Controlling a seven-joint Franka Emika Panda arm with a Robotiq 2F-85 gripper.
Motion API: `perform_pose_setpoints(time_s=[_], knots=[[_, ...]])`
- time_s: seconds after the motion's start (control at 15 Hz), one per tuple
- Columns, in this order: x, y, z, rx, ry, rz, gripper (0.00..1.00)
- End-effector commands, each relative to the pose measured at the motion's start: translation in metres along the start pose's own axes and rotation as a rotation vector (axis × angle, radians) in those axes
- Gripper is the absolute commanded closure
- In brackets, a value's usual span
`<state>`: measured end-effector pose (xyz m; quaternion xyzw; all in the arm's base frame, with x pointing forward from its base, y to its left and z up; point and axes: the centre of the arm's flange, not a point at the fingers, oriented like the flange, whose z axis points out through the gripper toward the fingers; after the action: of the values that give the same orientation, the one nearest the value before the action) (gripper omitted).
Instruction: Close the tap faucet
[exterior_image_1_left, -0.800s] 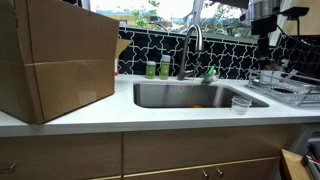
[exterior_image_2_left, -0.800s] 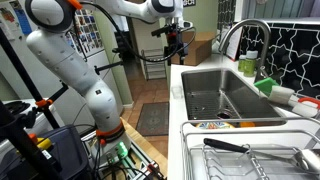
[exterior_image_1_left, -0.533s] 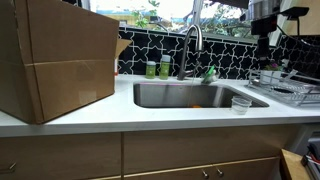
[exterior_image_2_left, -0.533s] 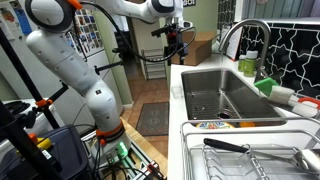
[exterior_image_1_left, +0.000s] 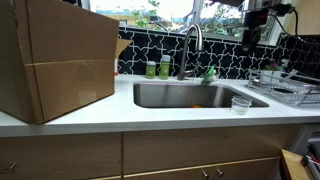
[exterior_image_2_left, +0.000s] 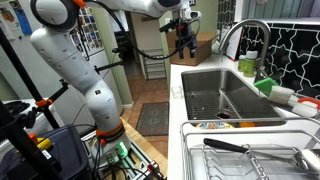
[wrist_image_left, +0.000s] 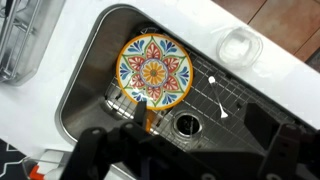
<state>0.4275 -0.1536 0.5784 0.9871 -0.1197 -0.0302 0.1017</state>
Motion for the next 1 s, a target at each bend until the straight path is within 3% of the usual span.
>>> perform_pose_setpoints(time_s=[0.0,0.2,0.47,0.73,0.8,0.87,0.93], knots=[[0.025,0.022,-0.025,0.021,0.154,0.141,0.00],[0.039,0.032,-0.034,0.023,0.257,0.225,0.00],[0.070,0.070,-0.023,0.207,0.398,0.327,0.00],[0.080,0.139,0.009,0.334,0.378,0.547,0.00],[0.077,0.155,0.015,0.297,0.365,0.623,0.00],[0.066,0.129,0.007,0.288,0.373,0.525,0.00],[0.066,0.146,0.013,0.281,0.365,0.563,0.00]])
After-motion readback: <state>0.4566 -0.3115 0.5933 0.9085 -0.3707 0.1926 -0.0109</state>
